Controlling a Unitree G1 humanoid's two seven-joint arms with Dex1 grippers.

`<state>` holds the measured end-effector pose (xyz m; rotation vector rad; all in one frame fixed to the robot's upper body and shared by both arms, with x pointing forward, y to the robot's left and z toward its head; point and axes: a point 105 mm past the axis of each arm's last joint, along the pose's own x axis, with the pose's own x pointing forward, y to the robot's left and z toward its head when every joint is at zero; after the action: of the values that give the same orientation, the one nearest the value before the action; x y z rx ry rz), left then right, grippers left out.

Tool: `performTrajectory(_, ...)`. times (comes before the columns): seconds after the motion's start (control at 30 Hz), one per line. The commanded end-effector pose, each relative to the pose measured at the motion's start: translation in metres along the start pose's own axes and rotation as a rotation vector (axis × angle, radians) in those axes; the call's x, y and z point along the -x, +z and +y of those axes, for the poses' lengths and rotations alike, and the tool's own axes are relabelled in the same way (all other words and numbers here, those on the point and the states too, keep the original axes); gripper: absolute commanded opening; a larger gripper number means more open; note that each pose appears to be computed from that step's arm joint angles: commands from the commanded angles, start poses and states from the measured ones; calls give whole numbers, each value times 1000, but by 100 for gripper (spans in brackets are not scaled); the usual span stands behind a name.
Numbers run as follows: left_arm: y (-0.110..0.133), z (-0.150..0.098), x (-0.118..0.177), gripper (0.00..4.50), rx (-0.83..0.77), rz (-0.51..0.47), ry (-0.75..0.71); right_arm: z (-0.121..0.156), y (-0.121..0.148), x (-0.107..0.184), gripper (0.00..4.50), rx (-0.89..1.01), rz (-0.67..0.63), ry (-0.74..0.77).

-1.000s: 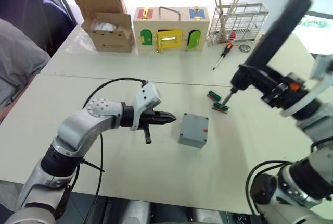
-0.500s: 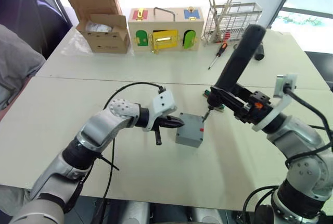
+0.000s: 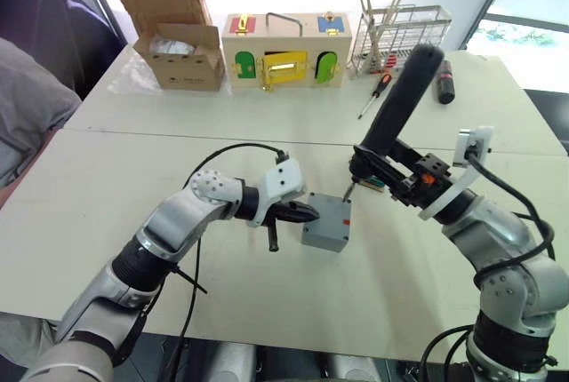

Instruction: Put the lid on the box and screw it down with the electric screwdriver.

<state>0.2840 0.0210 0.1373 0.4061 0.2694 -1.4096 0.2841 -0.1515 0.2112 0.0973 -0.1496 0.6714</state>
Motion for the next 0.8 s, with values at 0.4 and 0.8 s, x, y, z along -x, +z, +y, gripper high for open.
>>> performTrajectory(0.4,-4,-5,0,0,12,15,-2,4,8,1,190,47,-45,28)
performTrajectory(0.8,-6,-5,-1,0,10,19,1,-12,27,1,190,115,-107,-41)
